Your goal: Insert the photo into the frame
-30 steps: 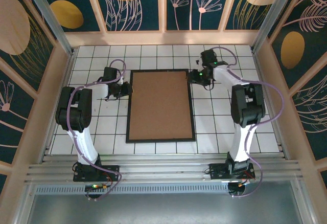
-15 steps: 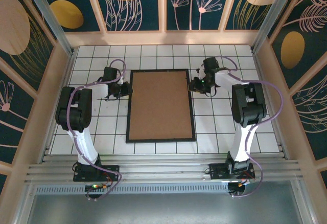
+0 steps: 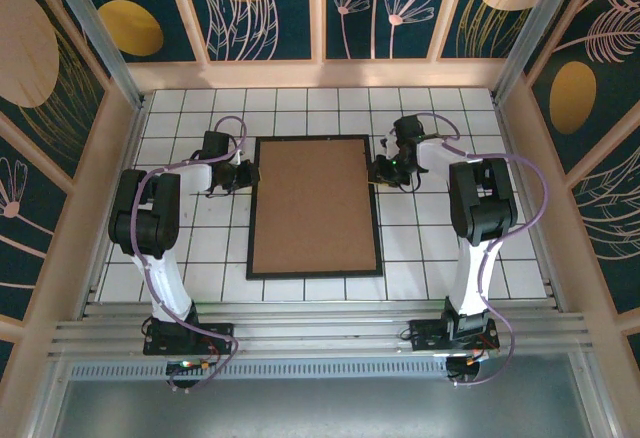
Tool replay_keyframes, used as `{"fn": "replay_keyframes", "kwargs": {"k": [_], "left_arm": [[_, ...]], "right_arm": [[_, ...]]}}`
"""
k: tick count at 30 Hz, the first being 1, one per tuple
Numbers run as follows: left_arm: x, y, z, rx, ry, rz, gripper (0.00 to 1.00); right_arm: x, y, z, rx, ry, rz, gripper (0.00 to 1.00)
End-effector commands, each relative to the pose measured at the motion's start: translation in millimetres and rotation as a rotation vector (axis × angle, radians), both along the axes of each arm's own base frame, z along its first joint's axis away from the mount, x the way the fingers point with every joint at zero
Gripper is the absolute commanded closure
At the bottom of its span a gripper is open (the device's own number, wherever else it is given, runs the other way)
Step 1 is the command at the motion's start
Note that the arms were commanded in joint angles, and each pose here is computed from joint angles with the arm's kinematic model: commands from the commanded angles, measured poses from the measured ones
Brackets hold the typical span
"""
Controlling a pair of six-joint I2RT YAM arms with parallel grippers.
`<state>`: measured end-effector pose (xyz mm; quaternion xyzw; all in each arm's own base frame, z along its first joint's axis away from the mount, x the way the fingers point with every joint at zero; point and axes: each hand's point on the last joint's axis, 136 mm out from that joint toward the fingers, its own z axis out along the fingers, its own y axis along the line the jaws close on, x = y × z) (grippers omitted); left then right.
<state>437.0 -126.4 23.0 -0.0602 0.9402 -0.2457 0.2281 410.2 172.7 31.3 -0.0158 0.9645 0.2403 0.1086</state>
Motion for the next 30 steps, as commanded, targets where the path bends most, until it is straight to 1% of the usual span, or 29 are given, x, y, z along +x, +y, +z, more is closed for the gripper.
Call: {"fn": "replay_keyframes", "kwargs": {"k": [1, 11, 18, 22, 27, 30], "left_arm": [[-13, -12, -1, -0.012, 0.037, -0.048, 0.8], [-13, -12, -1, -0.015, 0.037, -0.05, 0.8], [-13, -14, -1, -0.023, 0.038, -0.054, 0.8], [-13, -15, -1, -0.024, 0.038, -0.055, 0.8], [-14, -15, 1, -0.023, 0.033, -0.056, 0.8], [-14, -15, 1, -0.024, 0.034, -0.055, 0.81]], "right_arm": [[-13, 4, -15, -0.022, 0.054, 0.04, 0.71], [-17, 10, -21, -0.051, 0.067, 0.059, 0.72], [-26, 22, -27, -0.098, 0.078, 0.09, 0.67], [-30, 26, -33, -0.151, 0.082, 0.1, 0.66], [-38, 23, -46, -0.266, 0.082, 0.113, 0.65], [-41, 23, -50, -0.329, 0.072, 0.124, 0.63]]}}
